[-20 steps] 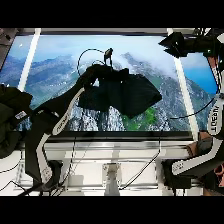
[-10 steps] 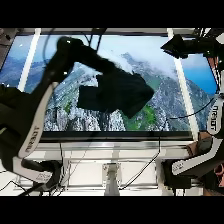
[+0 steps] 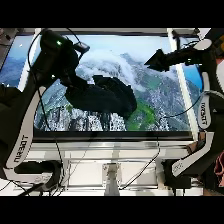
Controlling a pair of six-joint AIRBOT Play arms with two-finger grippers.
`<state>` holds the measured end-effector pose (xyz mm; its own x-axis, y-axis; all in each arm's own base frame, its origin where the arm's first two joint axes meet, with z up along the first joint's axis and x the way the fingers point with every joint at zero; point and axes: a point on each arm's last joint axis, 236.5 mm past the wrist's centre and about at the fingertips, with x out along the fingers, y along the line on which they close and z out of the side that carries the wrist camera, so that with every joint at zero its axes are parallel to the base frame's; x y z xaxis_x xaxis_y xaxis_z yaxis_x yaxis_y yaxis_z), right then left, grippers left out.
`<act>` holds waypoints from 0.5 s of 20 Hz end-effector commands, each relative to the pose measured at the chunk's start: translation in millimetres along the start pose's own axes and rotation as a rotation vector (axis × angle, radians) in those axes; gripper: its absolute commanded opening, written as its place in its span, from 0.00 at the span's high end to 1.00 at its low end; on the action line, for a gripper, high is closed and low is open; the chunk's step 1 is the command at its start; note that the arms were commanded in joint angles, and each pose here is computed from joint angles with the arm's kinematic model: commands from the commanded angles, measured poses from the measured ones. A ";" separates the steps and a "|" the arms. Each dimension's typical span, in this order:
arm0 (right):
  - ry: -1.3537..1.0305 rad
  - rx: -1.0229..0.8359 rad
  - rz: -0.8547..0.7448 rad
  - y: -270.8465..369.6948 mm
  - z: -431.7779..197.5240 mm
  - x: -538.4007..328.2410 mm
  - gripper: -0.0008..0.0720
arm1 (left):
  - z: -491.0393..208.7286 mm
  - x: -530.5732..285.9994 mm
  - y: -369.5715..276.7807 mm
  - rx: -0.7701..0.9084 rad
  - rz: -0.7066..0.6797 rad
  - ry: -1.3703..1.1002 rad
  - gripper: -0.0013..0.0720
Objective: Fold the clothes and pants, and hang the long-sleeved shirts on hangers.
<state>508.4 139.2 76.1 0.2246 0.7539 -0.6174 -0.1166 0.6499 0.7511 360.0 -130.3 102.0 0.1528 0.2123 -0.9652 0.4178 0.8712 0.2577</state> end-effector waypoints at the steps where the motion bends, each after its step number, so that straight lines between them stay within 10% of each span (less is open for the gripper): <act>1: 0.129 -0.017 0.111 25.7 -27.6 45.2 0.47 | -29.8 31.8 16.5 0.037 0.107 0.151 0.95; 10: 0.275 -0.170 0.172 61.7 -75.8 132.1 0.37 | -15.0 49.0 19.6 0.056 0.140 0.093 0.95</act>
<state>473.2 259.9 35.1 -0.0119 0.8384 -0.5449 -0.2529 0.5247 0.8129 356.2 -95.9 61.0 0.1052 0.3736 -0.9216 0.4476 0.8098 0.3793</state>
